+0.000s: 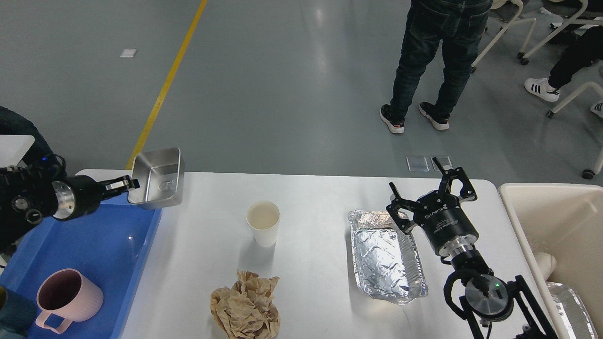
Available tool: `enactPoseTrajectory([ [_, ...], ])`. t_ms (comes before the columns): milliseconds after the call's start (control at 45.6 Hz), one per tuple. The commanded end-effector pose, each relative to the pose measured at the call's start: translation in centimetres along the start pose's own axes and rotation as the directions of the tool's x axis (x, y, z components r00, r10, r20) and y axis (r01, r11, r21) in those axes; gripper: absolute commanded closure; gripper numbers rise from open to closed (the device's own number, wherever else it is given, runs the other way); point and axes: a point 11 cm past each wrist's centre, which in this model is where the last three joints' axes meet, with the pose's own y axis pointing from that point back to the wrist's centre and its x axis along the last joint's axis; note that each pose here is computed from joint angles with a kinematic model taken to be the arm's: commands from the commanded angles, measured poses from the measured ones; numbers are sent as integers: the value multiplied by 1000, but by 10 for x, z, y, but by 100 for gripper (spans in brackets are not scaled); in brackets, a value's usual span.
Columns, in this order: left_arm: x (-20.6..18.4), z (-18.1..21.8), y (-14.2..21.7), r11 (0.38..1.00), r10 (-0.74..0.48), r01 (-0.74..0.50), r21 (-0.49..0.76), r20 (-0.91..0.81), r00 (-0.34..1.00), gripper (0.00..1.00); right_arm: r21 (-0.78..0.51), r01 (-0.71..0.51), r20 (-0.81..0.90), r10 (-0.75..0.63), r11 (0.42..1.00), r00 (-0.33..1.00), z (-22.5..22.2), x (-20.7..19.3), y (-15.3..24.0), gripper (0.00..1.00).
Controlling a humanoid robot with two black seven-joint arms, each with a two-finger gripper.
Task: Tidy desktop
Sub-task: 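Lift the steel box with the left gripper over the blue tray, then lower the steel box into the blue tray and release it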
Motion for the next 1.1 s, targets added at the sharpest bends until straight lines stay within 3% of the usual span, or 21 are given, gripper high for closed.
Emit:
enactPoseTrajectory([
  [0, 49, -4, 36, 997, 60, -62, 35, 44, 997, 100, -1, 2, 0, -2, 1000, 1000, 0, -1, 0, 0],
  [175, 99, 1, 88, 995, 79, -85, 53, 97, 992, 100, 0, 3, 0, -3, 1000, 1000, 0, -1, -1, 0],
  [438, 105, -33, 111, 983, 105, -116, 140, 83, 991, 100, -3, 6, 2, -6, 1000, 1000, 1, -2, -1, 0],
  [745, 34, -123, 88, 940, 117, -111, 322, 1, 993, 99, -22, 11, 2, -11, 1000, 1000, 8, -4, -2, 0],
  [1074, -24, -151, 40, 927, 113, -70, 369, -95, 989, 99, -22, 5, 1, -5, 1000, 1000, 8, -2, 1, 0],
])
